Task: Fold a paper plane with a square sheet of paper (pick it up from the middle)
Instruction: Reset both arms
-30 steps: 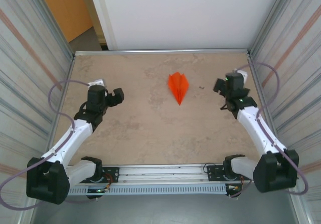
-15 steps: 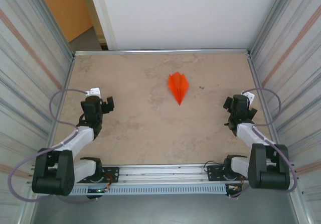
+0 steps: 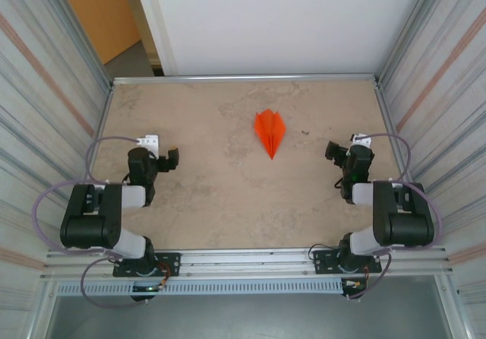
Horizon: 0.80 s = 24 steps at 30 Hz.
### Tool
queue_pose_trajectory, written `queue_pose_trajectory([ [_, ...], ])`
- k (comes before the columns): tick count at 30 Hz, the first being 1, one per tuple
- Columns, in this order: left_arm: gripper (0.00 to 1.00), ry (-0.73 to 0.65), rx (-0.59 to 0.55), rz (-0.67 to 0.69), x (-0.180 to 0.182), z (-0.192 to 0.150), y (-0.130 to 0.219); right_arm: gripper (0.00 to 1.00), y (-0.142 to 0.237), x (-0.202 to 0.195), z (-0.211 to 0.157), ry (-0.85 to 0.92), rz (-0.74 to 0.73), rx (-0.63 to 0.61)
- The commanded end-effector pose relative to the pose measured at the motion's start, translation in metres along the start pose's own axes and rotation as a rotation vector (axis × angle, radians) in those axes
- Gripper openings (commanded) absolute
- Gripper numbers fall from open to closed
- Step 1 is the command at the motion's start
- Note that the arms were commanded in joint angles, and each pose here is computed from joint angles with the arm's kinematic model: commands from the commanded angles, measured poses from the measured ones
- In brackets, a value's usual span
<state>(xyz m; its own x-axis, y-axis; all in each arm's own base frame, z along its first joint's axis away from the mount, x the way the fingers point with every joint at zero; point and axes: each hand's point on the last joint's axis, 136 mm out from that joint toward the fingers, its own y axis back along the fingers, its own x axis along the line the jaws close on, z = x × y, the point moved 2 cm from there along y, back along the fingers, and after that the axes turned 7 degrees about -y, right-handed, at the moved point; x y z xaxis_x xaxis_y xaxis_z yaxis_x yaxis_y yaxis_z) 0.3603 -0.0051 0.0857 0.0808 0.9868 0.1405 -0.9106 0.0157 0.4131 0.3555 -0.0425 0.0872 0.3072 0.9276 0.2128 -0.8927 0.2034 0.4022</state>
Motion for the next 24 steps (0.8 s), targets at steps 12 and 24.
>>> queue_pose_trajectory([
  [12, 0.99, -0.035, -0.034, -0.016, -0.0016, 0.0194, -0.0100, 0.99, -0.0114, 0.0203, 0.0042, 0.081, 0.055, -0.002],
  [24, 0.99, -0.037, -0.023, -0.020, -0.0025, 0.0193, -0.0127, 0.99, -0.0119, 0.0200, 0.0039, 0.082, 0.053, -0.001],
])
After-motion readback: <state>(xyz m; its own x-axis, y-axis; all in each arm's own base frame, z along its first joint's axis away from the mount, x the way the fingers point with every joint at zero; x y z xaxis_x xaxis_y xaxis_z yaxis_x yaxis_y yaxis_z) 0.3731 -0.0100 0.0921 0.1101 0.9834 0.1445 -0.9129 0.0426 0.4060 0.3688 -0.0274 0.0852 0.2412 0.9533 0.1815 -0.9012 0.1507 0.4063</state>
